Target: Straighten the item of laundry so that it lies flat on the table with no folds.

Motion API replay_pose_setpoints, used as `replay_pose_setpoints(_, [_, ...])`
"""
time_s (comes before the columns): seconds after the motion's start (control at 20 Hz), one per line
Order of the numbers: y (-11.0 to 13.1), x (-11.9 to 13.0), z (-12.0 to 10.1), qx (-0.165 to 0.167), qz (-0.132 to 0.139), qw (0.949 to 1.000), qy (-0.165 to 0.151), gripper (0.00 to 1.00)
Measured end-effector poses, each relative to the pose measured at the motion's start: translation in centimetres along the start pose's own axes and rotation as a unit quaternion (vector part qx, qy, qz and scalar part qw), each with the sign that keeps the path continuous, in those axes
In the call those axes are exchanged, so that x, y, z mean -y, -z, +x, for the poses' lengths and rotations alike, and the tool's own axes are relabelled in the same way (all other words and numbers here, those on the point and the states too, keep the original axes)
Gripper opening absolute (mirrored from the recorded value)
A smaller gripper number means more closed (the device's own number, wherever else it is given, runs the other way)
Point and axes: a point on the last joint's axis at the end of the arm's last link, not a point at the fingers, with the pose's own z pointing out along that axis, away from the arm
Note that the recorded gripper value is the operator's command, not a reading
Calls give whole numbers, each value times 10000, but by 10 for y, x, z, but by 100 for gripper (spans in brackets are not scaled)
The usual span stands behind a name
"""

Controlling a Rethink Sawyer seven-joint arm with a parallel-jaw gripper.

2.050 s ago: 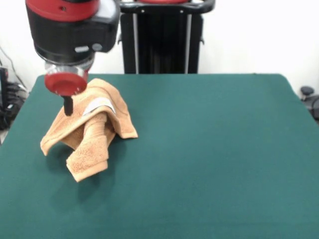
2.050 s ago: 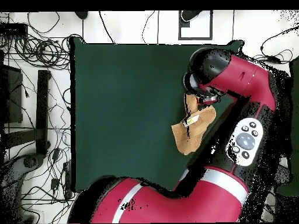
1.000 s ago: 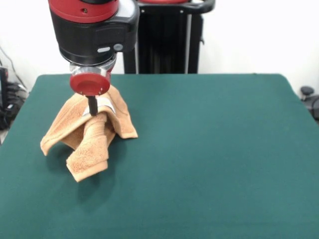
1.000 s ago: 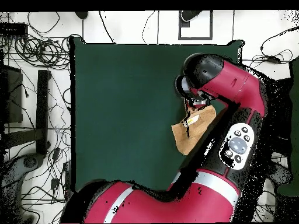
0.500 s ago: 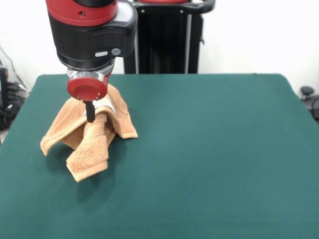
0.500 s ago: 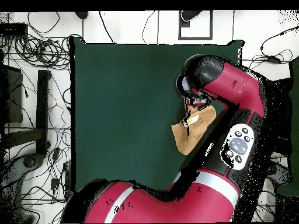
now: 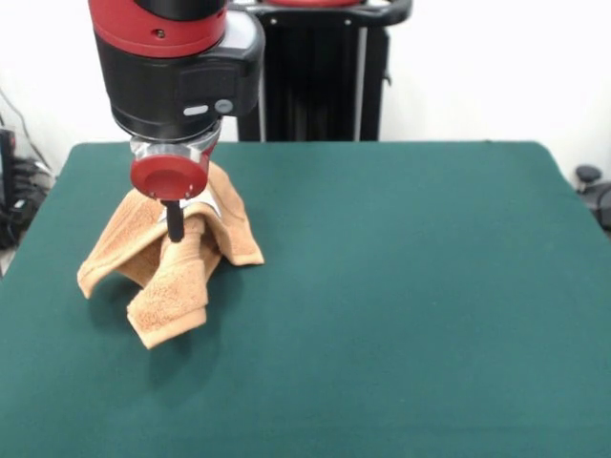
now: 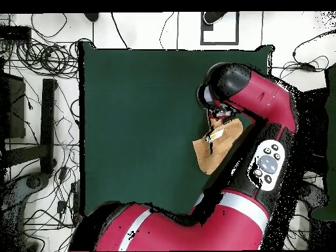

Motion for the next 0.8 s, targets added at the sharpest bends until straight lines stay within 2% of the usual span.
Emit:
replay_pose_setpoints(0.5, [-29,-1,19,-387,-154,9991,-117,100])
replay_pose_setpoints(0.8, [-46,4,31,-592,-103,9981,-142,100])
